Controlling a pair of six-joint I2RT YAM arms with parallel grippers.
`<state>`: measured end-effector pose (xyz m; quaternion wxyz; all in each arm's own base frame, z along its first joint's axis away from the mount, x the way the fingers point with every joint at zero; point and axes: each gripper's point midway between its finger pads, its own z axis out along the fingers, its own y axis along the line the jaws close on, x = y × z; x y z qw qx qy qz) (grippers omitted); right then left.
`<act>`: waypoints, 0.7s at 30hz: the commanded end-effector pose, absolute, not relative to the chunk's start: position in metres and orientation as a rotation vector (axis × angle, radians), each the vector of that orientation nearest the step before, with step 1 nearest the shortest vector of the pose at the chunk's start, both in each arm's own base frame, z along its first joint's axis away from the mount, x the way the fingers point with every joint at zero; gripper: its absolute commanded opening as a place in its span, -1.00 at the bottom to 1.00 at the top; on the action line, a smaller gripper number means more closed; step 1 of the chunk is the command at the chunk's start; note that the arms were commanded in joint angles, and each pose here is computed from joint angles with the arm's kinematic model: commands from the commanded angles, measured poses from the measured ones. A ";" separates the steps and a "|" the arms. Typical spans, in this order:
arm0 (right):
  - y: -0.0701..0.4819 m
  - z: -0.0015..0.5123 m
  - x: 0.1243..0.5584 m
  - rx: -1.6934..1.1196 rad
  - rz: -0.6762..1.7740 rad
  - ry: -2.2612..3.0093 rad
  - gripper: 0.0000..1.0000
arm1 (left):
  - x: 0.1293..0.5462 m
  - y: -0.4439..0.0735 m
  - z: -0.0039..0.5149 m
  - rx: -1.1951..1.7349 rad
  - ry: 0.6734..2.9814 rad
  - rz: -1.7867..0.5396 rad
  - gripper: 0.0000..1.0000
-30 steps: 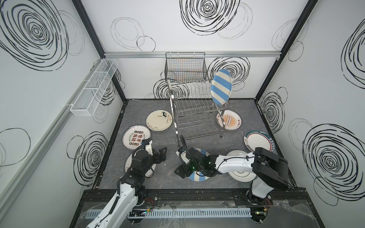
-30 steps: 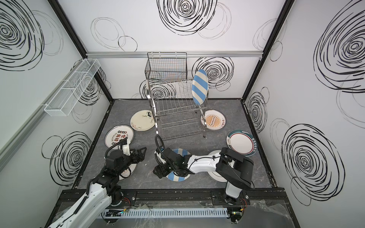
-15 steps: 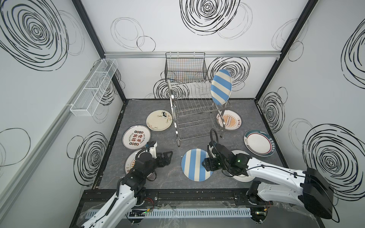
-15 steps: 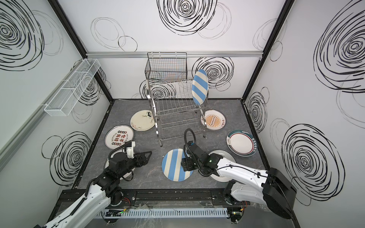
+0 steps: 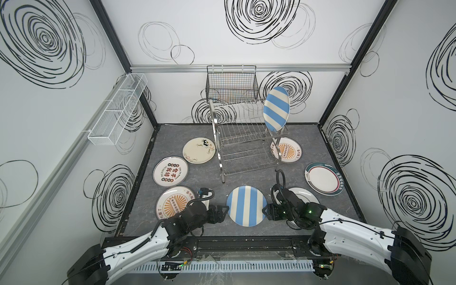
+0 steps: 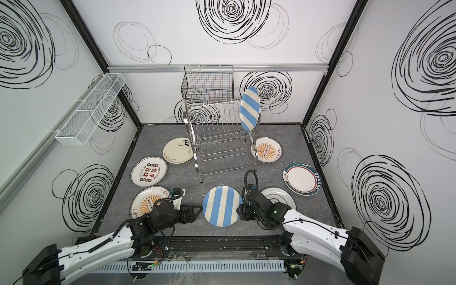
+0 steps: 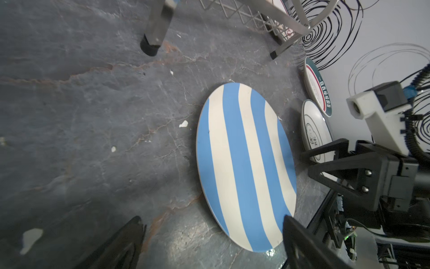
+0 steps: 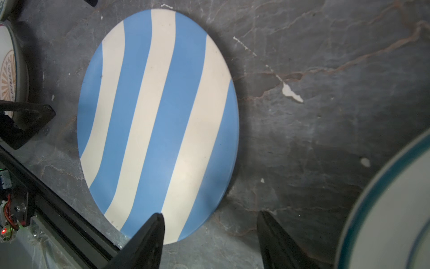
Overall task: Load the plates into the dish rack
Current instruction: 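Lower the left gripper to the plate edge while the right gripper presses the opposite edge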
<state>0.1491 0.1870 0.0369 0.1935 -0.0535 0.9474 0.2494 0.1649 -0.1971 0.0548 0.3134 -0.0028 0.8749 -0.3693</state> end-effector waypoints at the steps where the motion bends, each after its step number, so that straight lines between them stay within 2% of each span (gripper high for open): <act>1: 0.197 0.046 0.158 -0.113 0.806 2.568 0.36 | 0.176 -0.205 0.072 -0.055 2.212 -1.018 0.92; 21: 0.191 0.027 0.168 -0.070 0.864 2.548 0.36 | 0.182 -0.231 0.070 0.120 2.237 -0.986 0.91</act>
